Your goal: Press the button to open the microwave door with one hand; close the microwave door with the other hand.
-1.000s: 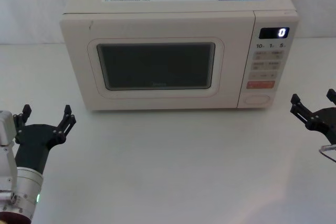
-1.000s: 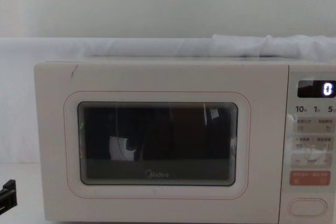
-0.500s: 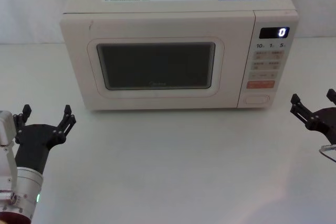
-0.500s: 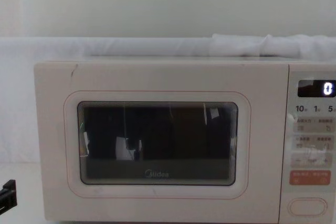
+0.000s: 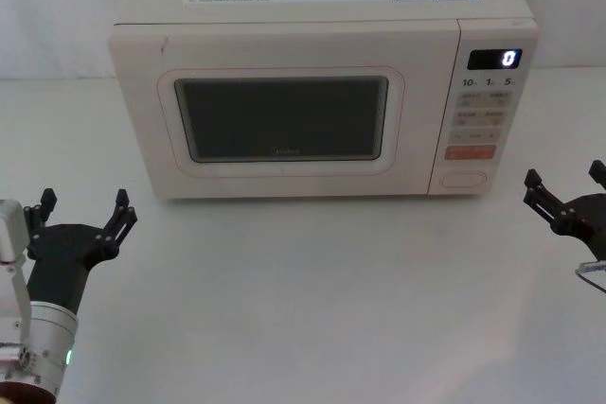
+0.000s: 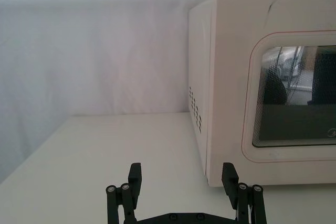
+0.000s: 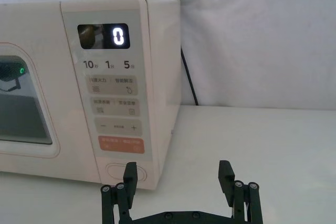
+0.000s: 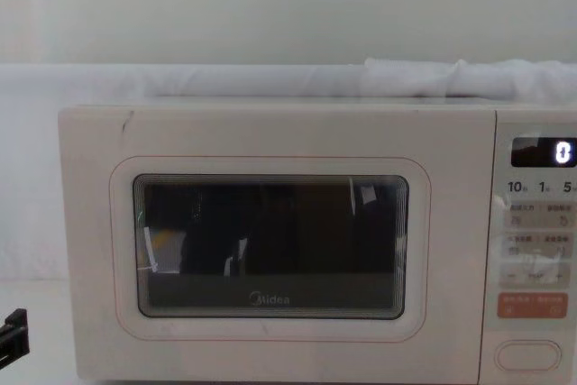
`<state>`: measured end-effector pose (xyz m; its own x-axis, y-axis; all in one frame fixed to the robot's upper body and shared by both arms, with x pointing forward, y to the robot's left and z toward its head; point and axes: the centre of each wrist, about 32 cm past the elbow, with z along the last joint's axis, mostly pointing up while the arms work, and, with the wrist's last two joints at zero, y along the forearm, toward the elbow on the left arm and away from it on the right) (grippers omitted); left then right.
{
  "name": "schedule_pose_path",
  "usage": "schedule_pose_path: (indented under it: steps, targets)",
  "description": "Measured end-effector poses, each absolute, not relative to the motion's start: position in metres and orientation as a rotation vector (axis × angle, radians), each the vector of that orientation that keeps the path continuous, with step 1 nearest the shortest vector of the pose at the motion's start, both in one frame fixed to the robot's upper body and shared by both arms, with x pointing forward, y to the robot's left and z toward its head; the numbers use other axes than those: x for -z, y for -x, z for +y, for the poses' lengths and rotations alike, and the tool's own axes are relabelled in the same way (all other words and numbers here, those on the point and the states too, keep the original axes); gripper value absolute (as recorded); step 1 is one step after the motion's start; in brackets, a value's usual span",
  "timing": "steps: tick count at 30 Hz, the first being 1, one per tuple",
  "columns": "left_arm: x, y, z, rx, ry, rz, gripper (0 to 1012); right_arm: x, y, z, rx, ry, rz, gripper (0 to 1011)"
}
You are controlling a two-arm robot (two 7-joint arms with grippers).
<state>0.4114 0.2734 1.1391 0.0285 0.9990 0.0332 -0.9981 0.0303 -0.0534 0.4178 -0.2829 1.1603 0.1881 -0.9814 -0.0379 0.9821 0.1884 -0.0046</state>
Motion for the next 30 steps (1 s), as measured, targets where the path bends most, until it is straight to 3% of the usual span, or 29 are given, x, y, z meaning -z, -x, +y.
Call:
schedule_pose_path:
  steps: [30]
  targets:
    - [-1.1391, -0.4114, 0.2734, -1.541, 0.017, -0.068, 1001, -1.1603, -0.4178, -0.2829, 1.381, -0.022, 0.035, 1000]
